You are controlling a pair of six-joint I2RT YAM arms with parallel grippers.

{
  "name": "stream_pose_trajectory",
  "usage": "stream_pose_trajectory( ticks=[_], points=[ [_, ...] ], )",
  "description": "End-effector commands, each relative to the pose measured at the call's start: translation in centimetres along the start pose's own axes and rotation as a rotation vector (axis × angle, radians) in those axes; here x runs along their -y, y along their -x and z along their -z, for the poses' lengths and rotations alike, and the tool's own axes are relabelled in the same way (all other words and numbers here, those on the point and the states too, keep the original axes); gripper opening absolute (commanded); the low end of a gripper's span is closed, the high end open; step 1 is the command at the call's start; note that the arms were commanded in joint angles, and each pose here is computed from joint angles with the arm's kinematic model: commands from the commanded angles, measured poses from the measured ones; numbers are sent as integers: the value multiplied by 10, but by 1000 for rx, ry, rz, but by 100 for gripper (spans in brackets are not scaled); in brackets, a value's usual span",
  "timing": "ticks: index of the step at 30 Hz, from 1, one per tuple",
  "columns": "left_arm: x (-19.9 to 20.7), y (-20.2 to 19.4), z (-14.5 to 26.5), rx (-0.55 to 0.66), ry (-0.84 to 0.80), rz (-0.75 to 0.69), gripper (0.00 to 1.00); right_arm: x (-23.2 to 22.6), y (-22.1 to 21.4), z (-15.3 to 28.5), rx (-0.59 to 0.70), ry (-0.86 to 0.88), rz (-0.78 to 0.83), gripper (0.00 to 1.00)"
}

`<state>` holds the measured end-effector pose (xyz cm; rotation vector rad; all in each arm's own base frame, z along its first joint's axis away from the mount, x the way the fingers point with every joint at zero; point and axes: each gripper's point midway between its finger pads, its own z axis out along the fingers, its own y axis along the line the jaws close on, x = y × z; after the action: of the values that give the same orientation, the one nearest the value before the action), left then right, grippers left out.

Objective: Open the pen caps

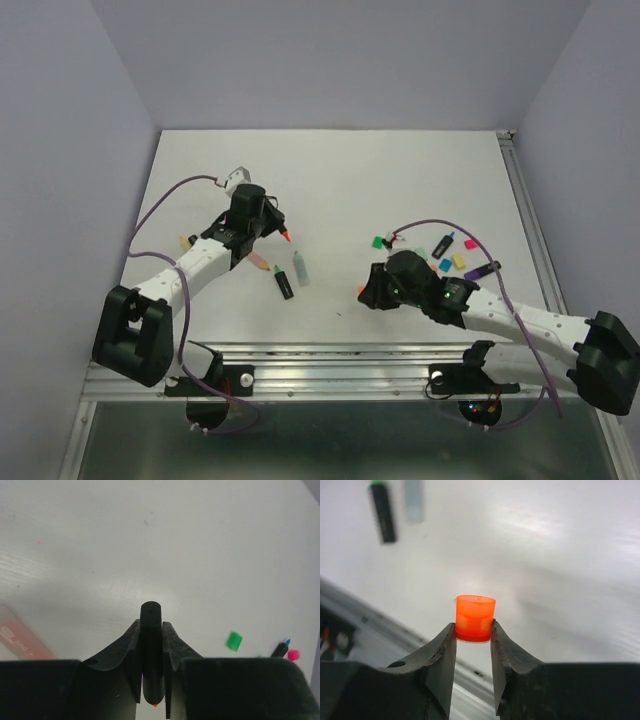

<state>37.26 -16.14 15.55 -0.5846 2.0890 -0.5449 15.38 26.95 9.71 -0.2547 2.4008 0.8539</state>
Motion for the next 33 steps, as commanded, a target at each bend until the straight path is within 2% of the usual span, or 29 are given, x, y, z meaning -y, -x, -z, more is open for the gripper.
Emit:
stream_pose_trajectory(
  ticks=[1,2,5,7,10,14,15,16,18,20,22,24,25,26,27,28,29,33],
  points=[
    [-20,-40,12,-121,-3,-95,7,68,43,10,112,-348,-29,1],
    [-26,-51,16,-152,20,-110,8,85,48,14,126,-428,-26,1],
    [-40,-63,20,-158,64,-122,12,109,60,13,141,-512,-40,1],
    [-45,-68,22,-158,81,-130,21,124,62,9,128,-553,-49,1],
    [-52,-71,21,-164,108,-150,28,150,68,8,118,-613,-99,1],
    [-61,-74,18,-175,168,-161,35,169,67,8,93,-670,-127,10],
    [-63,-74,17,-176,179,-163,38,172,66,8,88,-679,-128,13],
    [-64,-74,16,-176,185,-164,42,173,65,8,84,-682,-128,21],
    [-66,-76,15,-182,201,-160,45,178,63,10,72,-694,-134,24],
    [-65,-73,14,-179,209,-161,55,181,63,14,72,-712,-141,34],
    [-60,-69,16,-171,197,-160,59,182,66,18,85,-721,-154,42],
    [-53,-63,18,-159,180,-159,63,180,71,22,104,-722,-160,54],
    [-50,-60,20,-154,170,-165,66,176,78,25,126,-714,-163,70],
    [-45,-55,23,-141,154,-161,75,176,81,27,138,-717,-168,78],
    [-41,-51,25,-132,142,-162,77,175,85,30,150,-718,-170,84],
    [-35,-46,27,-121,127,-161,99,174,90,33,171,-718,-176,97],
    [-31,-41,32,-110,110,-160,99,174,97,37,197,-732,-188,100],
    [-17,-25,49,-71,66,-143,99,178,122,50,276,-754,-242,100]
  ],
)
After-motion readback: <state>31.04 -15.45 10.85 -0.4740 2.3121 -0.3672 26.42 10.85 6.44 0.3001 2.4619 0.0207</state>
